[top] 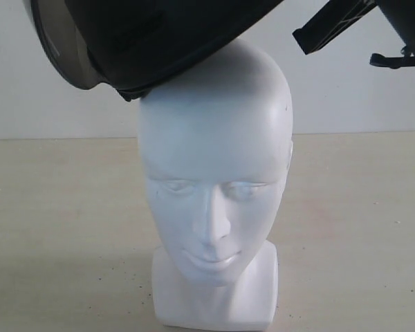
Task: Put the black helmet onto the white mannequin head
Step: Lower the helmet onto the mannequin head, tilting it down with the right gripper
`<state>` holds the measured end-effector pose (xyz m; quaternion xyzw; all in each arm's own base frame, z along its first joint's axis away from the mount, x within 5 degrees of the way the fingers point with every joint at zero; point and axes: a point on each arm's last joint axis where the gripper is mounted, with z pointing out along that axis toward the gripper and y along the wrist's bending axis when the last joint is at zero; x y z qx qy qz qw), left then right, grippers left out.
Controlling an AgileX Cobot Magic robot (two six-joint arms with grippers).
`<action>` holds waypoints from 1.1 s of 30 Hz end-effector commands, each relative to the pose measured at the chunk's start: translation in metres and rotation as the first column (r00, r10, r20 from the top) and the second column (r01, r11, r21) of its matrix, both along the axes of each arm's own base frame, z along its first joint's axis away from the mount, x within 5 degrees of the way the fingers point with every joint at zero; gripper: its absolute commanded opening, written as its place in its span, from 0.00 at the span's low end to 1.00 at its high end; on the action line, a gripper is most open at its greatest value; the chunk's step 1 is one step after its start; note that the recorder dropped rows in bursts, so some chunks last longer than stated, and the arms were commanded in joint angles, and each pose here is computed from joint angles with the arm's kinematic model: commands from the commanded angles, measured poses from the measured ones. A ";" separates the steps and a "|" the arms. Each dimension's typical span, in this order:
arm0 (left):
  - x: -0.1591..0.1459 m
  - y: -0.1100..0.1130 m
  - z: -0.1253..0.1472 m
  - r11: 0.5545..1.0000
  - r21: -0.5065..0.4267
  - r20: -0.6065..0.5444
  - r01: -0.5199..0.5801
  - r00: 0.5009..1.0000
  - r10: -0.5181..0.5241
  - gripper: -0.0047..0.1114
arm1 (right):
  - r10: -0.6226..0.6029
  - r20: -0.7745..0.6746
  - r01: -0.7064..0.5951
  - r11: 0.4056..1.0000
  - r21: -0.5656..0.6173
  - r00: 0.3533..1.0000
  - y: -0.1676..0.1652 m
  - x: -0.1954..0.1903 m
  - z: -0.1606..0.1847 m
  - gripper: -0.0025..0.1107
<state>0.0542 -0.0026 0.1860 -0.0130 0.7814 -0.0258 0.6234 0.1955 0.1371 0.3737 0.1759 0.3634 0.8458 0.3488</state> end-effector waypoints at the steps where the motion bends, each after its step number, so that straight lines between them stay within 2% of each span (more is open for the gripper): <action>1: 0.000 0.000 -0.001 1.000 0.002 -0.002 0.005 1.000 -0.005 0.08 | -0.030 0.024 0.031 0.999 -0.031 0.999 -0.002 -0.001 0.000 0.02; 18: 0.000 0.000 -0.001 1.000 0.002 -0.002 0.005 1.000 -0.005 0.08 | -0.070 -0.074 0.065 0.996 -0.064 0.995 -0.010 -0.006 -0.037 0.02; 33: 0.000 0.000 -0.001 1.000 0.002 -0.002 0.005 1.000 -0.005 0.08 | -0.111 -0.095 0.102 0.990 -0.098 0.989 -0.012 -0.004 -0.044 0.02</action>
